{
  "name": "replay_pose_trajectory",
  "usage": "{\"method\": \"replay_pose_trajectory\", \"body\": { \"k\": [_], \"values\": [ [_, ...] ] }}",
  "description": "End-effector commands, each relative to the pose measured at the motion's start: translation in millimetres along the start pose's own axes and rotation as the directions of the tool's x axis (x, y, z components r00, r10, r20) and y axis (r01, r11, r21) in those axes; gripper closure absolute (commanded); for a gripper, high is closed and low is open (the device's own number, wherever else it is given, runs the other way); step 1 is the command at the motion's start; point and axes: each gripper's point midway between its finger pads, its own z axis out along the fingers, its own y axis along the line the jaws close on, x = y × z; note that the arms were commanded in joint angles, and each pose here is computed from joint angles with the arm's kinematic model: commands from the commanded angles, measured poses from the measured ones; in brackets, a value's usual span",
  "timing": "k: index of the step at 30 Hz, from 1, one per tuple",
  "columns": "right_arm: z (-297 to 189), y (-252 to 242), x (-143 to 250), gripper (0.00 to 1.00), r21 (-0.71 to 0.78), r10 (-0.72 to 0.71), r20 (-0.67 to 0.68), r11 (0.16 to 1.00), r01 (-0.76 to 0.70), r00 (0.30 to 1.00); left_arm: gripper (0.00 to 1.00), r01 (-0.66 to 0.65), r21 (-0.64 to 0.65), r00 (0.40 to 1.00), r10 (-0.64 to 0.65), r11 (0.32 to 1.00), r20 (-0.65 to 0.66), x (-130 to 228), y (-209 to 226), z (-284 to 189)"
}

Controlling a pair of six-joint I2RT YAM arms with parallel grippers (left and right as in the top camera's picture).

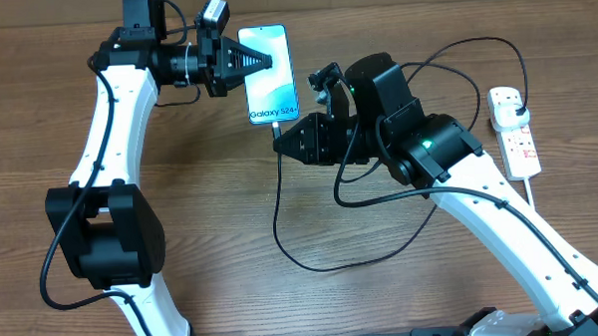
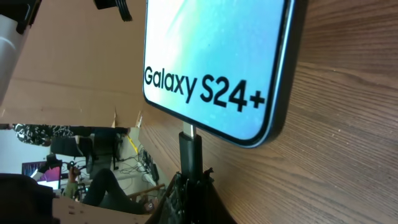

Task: Plug charger to phone and switch on socket
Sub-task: 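Push the USB-C plug upward into the phone's charging port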

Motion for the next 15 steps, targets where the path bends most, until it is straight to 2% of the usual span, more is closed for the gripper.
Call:
{"method": "replay_pose_trajectory", "body": {
  "k": [1,15],
  "values": [
    [1.2,-3.6,-4.4,0.96,0.000,-0.007,0.011,1.000,0.007,1.000,0.96,-0.046,0.046,0.998,0.048,0.998,-0.035,5.4,-20.3,6.1],
    [-1.6,-11.8,-7.9,0.96,0.028,0.011,0.024,1.000,-0.011,1.000,0.96,-0.048,0.048,0.998,0.050,0.998,-0.039,6.5,-20.4,7.9]
  ]
}}
